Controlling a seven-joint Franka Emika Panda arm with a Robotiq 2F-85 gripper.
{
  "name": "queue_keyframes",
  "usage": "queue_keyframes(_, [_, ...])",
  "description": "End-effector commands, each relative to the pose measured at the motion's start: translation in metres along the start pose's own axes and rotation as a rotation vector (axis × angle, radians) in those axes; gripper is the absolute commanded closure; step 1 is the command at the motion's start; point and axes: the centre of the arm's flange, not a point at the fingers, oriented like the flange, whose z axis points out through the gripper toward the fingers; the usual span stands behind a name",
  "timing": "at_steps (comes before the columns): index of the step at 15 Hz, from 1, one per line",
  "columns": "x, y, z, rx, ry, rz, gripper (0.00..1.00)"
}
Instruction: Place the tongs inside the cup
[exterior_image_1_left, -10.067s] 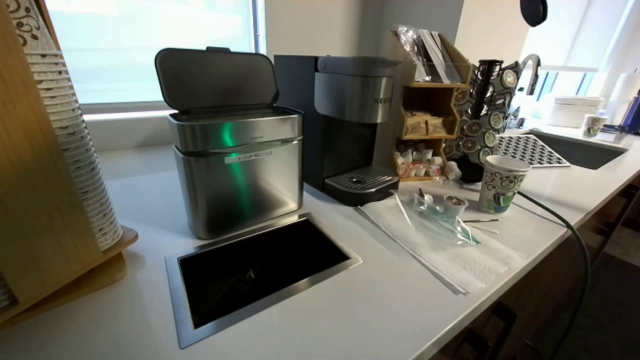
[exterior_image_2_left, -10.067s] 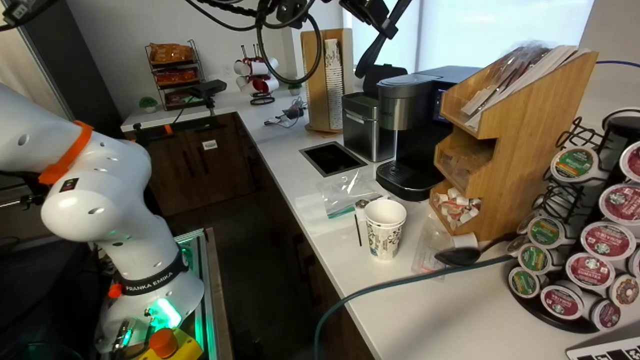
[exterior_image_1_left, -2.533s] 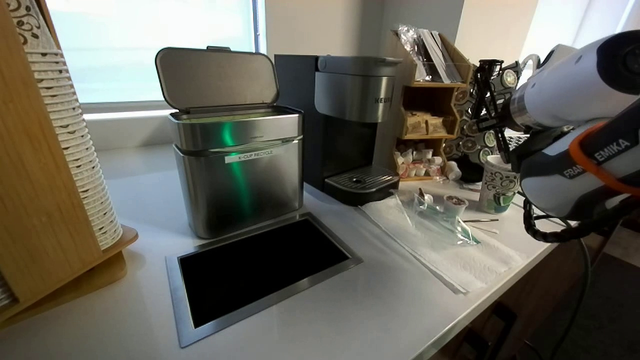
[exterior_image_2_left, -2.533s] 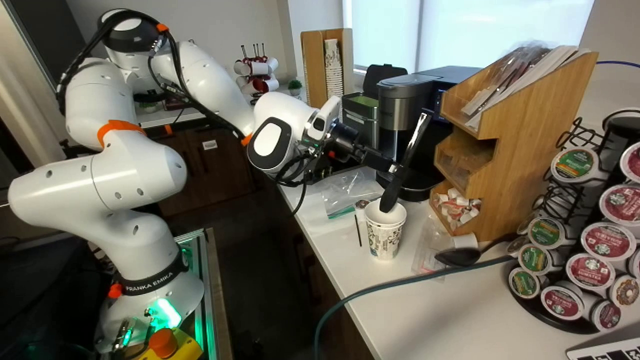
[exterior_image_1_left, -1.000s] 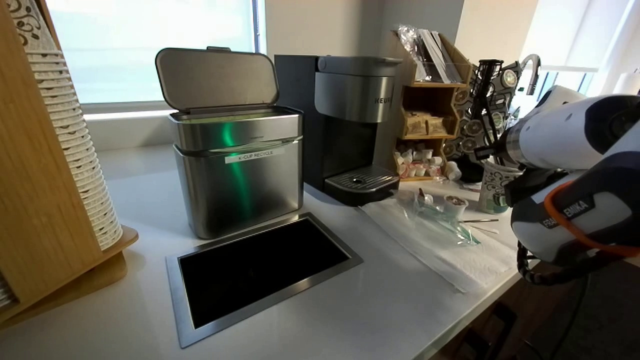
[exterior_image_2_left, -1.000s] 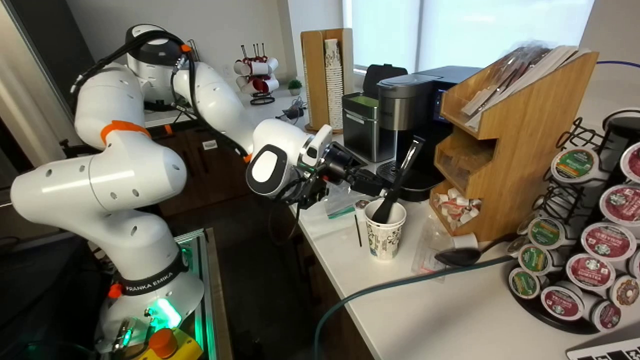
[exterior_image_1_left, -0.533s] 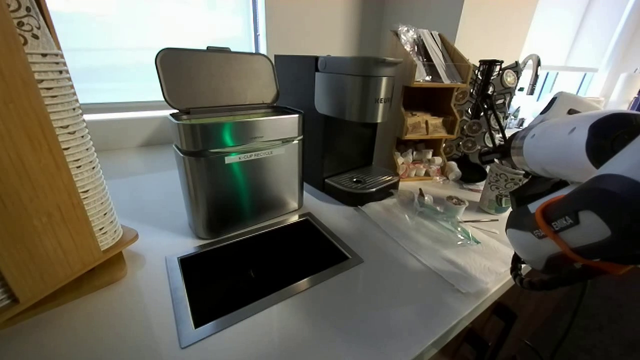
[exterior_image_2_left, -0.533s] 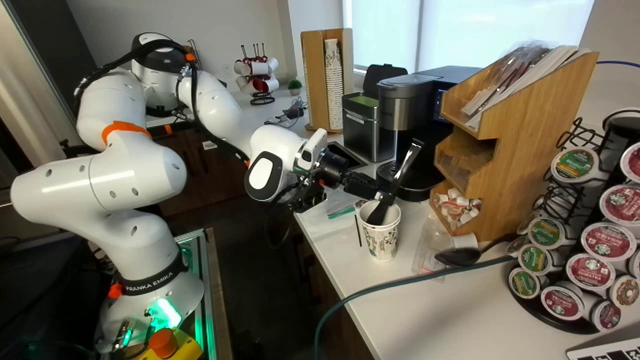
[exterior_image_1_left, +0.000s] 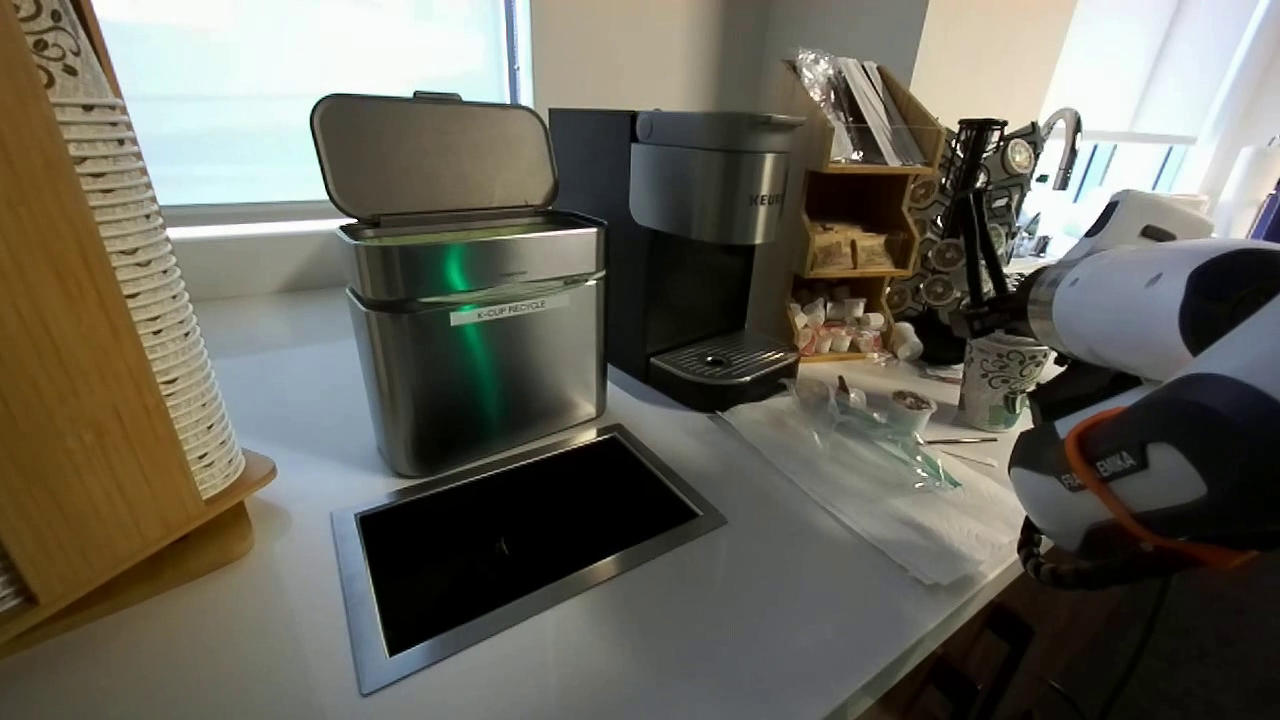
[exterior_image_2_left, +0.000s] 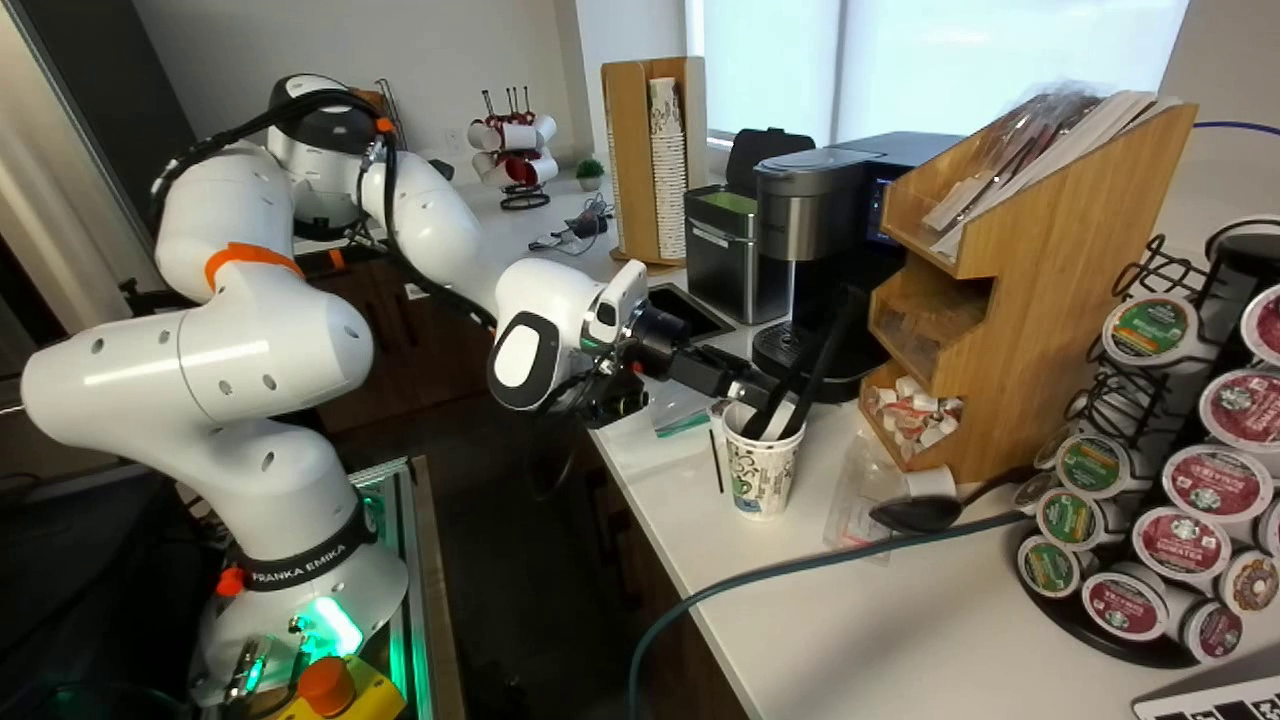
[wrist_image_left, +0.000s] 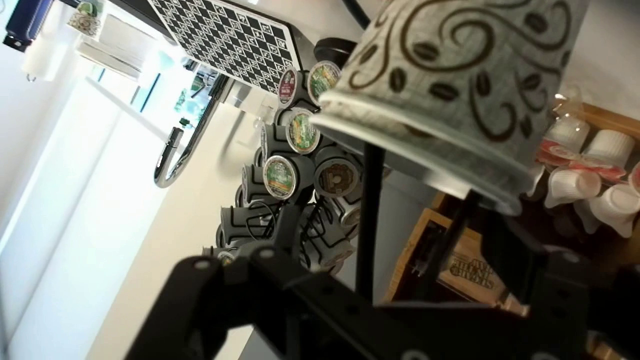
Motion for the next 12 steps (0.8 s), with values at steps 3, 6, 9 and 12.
queue_keyframes(3, [-0.028,0.005,-0.022,0.007,0.039,-0.047,0.00])
queue_keyframes(6, [-0.021,0.002,-0.031,0.018,0.082,-0.069,0.00])
queue_keyframes(9, [-0.015,-0.001,-0.037,0.031,0.127,-0.080,0.00])
queue_keyframes(12, [-0.009,-0.003,-0.044,0.043,0.166,-0.094,0.00])
